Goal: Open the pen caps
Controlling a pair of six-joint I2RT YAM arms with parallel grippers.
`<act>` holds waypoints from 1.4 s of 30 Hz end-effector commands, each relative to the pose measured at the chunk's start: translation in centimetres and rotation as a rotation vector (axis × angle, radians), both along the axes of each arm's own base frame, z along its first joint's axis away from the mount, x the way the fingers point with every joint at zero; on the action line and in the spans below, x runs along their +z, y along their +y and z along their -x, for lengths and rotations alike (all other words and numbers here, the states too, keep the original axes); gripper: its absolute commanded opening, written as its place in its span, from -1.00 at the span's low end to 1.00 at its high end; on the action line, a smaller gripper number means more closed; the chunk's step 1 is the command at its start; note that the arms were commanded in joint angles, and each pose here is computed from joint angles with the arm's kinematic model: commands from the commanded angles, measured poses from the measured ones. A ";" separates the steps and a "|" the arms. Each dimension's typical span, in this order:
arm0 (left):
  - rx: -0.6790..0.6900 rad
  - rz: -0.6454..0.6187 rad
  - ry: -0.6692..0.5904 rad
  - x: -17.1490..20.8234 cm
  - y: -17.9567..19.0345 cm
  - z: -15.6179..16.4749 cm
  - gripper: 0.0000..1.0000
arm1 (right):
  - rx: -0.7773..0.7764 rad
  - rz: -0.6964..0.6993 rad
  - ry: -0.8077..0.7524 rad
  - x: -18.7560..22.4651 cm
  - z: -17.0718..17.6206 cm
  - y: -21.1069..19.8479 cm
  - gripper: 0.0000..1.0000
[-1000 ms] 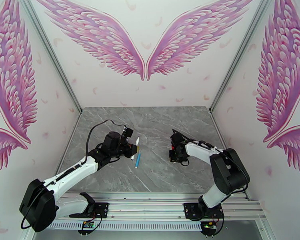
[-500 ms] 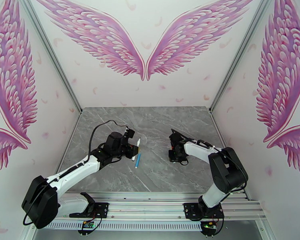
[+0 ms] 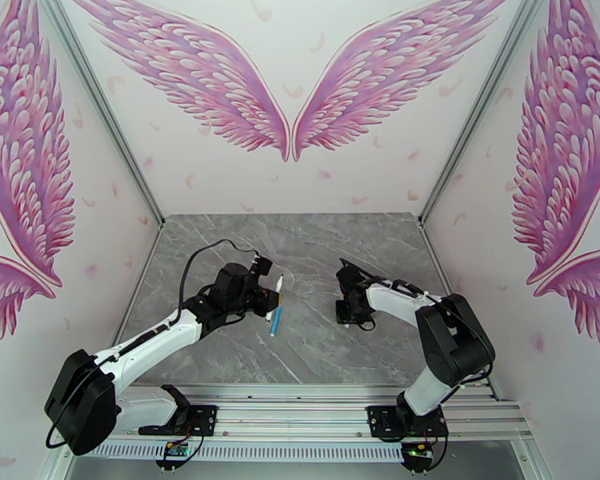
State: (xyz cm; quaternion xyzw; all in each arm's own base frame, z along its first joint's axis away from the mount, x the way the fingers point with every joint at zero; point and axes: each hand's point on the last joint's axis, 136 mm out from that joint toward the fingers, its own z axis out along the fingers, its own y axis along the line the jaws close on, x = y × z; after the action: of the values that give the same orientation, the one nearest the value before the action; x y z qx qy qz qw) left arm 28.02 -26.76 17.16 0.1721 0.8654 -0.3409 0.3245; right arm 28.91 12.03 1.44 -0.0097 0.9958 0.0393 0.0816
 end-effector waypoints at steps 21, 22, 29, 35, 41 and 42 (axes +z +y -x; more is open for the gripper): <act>0.241 -0.264 0.000 -2.6 4.6 -3.1 -1.00 | 0.083 -0.329 -0.438 13.7 -0.2 3.1 0.46; 0.249 -0.276 0.002 -2.8 4.7 -3.2 -1.00 | 0.091 -0.344 -0.453 14.2 0.0 3.2 0.52; 0.301 -0.380 0.000 -4.1 6.0 -4.5 -1.00 | 0.159 -0.483 -0.533 17.1 1.8 4.6 0.93; 0.328 -0.476 0.025 -5.5 6.8 -6.0 -1.00 | 0.194 -0.554 -0.575 18.5 2.6 5.3 0.97; 0.370 -0.576 0.048 -7.0 7.5 -7.6 -1.00 | 0.219 -0.605 -0.577 19.0 3.1 5.9 0.98; 0.375 -0.591 0.050 -7.3 7.5 -7.9 -1.00 | 0.219 -0.603 -0.577 19.0 3.2 5.9 0.98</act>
State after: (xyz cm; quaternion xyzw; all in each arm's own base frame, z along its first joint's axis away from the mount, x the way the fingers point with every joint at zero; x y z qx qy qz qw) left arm 34.88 -20.04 9.72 0.0926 0.9494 -0.0509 0.2959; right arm 26.13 17.39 19.99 -0.0935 0.8787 0.3131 0.3480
